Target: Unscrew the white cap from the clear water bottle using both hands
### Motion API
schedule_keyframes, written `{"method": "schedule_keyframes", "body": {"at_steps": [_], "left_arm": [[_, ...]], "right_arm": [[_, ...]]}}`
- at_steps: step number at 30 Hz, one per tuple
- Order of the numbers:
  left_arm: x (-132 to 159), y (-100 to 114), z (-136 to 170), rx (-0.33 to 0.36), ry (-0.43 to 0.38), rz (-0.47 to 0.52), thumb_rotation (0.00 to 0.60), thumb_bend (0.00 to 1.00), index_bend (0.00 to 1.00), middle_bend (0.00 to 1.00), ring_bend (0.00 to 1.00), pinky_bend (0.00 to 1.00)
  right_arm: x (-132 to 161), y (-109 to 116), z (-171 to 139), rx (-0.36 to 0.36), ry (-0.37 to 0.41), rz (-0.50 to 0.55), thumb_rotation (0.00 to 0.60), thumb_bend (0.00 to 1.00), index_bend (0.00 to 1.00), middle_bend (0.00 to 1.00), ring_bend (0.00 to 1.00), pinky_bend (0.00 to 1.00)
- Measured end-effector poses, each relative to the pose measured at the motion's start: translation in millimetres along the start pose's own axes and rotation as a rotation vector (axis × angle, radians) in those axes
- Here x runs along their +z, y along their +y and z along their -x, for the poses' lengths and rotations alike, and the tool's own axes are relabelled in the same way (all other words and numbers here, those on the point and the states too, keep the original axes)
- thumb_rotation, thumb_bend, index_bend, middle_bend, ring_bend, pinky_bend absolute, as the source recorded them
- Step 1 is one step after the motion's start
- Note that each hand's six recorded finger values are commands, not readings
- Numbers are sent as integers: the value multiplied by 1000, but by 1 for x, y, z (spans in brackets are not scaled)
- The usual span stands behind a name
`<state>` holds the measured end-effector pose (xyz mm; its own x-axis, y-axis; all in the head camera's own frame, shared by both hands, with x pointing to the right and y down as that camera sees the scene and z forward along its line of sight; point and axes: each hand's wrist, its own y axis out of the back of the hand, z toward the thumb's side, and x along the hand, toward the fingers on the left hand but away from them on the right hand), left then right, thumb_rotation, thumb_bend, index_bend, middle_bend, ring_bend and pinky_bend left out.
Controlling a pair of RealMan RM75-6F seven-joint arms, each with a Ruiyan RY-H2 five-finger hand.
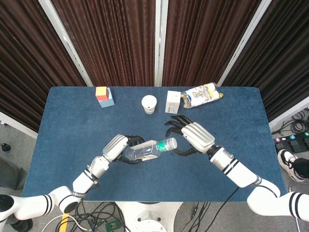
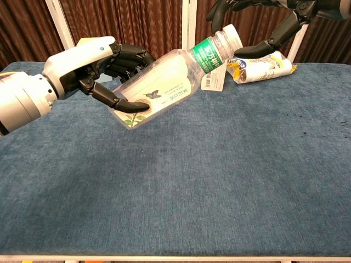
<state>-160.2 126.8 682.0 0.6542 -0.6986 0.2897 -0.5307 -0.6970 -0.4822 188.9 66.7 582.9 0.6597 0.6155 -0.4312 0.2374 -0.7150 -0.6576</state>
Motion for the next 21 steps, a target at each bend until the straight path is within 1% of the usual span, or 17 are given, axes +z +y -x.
{"method": "schedule_keyframes", "body": {"at_steps": [3,16,21], "left_arm": [[0,0,0,-1,0,0,600,380,590,595,508,585],[-1,1,1,2,1,3,600,380,590,595,508,586],[-3,1,2,4,5,4,600,380,590,595,508,586]], "right_arm": [[0,1,0,-7,2,-5,600,212,391,176,0,0],[-4,4,1,-39,-19,-3,600,332,523,228,0,0],[-6,5,1,-49,-29,-6,600,355,542,240,0,0]]}}
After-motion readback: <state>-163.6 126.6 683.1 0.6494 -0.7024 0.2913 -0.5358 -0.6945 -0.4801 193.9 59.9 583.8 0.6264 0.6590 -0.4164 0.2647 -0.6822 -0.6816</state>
